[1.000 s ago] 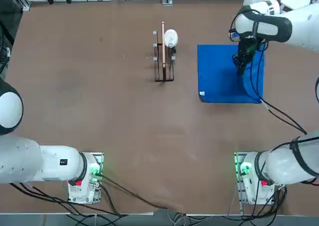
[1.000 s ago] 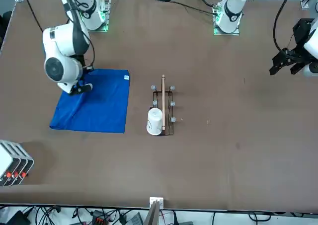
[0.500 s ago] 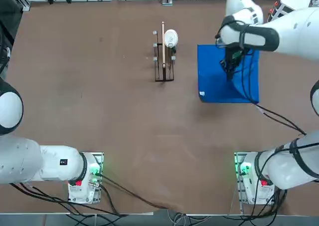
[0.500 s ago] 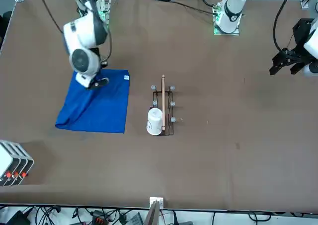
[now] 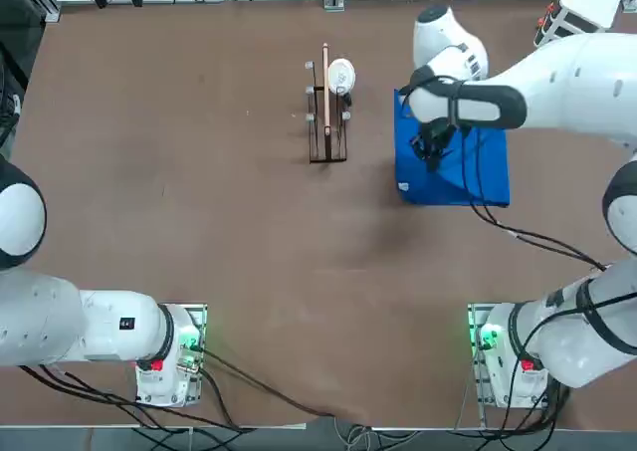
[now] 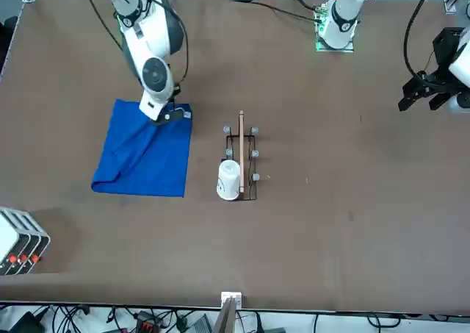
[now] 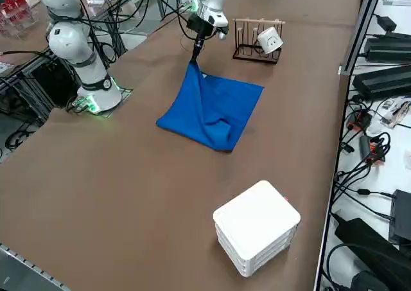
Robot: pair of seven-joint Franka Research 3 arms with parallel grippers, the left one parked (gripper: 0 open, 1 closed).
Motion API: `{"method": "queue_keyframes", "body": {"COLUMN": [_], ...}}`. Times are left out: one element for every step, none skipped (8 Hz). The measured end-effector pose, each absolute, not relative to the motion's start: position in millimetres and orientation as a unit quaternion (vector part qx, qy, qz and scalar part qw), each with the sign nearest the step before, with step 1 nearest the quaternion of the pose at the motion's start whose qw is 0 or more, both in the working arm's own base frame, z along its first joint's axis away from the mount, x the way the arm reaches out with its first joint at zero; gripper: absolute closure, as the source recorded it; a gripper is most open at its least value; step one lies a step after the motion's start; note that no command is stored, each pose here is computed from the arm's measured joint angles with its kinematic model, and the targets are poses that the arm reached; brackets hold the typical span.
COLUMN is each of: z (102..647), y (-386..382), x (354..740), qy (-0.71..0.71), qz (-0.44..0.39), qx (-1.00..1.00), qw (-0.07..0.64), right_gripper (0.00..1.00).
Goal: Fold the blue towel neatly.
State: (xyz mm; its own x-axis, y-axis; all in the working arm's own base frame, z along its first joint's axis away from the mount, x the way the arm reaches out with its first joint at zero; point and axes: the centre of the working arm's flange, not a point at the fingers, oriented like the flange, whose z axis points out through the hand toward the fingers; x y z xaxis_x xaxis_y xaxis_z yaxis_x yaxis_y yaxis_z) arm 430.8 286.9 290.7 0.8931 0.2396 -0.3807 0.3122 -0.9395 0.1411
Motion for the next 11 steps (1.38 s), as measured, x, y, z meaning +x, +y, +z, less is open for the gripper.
{"method": "queue_keyframes", "body": {"z": [286,283,285,288,288,287,285,284,286,288,287], "y": [299,306,310,313,318,327,336,345,354,363,370], "x": [426,423,424,428,431,433,433,430,426,424,424], "qy": [0.146,0.149,0.151,0.146,0.138,0.133,0.130,0.128,0.125,0.121,0.113], "qz": [-0.176,-0.171,-0.165,-0.159,-0.155,-0.151,-0.149,-0.146,-0.141,-0.136,-0.134], "qx": [0.968,0.969,0.970,0.972,0.973,0.974,0.975,0.976,0.976,0.978,0.979], "qw": [0.102,0.101,0.099,0.098,0.098,0.100,0.102,0.103,0.105,0.106,0.107], "right_gripper": [0.98,0.98,0.98,0.98,0.98,0.98,0.98,0.98,0.98,0.98,0.98]}}
